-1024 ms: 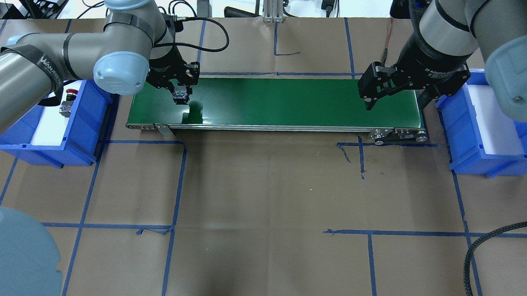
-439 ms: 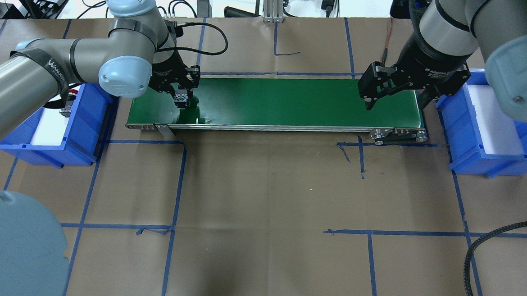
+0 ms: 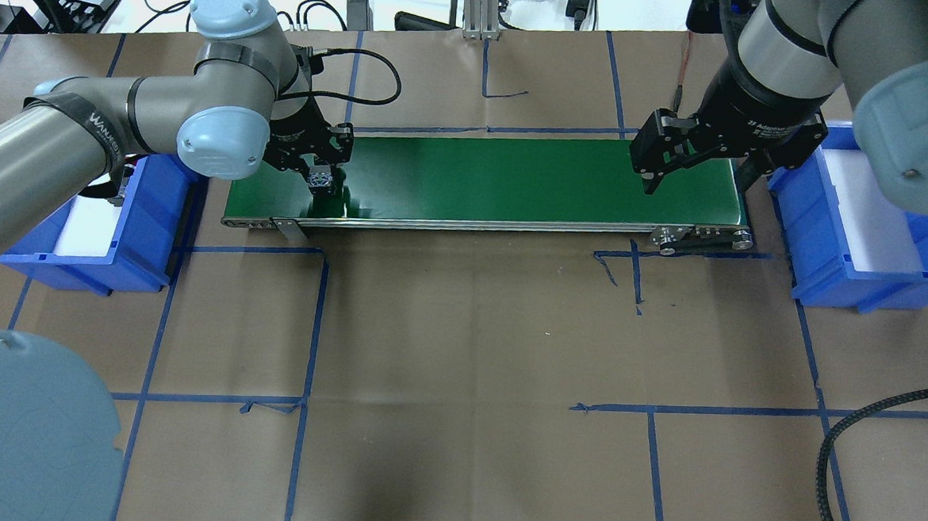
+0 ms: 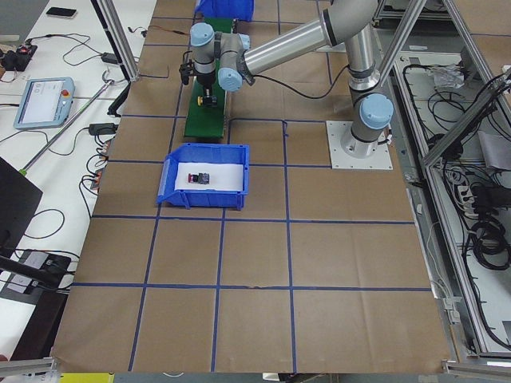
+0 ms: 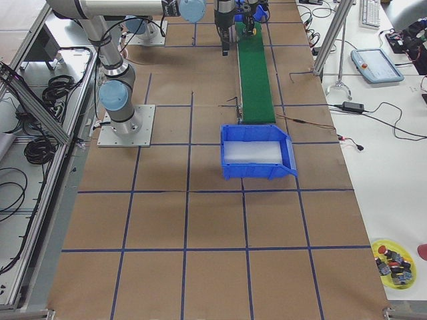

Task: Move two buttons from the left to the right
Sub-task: 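Carry the yellow button to the conveyor's near end and lower it, then open the left gripper, release the yellow button, and withdraw to the bin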

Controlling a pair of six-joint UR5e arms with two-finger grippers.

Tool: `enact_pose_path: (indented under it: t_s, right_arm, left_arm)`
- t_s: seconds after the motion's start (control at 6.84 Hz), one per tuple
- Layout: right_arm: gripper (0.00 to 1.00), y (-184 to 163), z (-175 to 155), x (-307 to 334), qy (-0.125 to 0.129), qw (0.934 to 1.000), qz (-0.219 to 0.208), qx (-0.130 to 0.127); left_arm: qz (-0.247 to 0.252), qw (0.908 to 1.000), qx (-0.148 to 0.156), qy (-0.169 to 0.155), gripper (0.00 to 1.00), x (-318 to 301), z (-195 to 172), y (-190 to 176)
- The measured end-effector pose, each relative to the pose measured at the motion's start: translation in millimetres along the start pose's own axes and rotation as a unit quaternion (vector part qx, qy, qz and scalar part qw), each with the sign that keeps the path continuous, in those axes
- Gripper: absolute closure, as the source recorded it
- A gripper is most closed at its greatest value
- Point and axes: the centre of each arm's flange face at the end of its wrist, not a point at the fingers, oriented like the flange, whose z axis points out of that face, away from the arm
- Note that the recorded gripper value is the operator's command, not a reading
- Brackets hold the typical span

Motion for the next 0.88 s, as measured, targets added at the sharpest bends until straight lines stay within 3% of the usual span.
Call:
enact_pose_path:
  t_s: [0.44,0.88]
  right_arm:
    - [0.00,0.0,0.0,0.0,0.000,1.0000,0.000,0.000]
    - [0.00,0.0,0.1,0.0,0.000,1.0000,0.000,0.000]
  left_arm:
    - [-0.001,0.9998,0.020,0.003,0.00,0.6,-25.4,-6.3]
    - [0.001,0.9997,0.026,0.004,0.00,2.1,-90.2,-10.0]
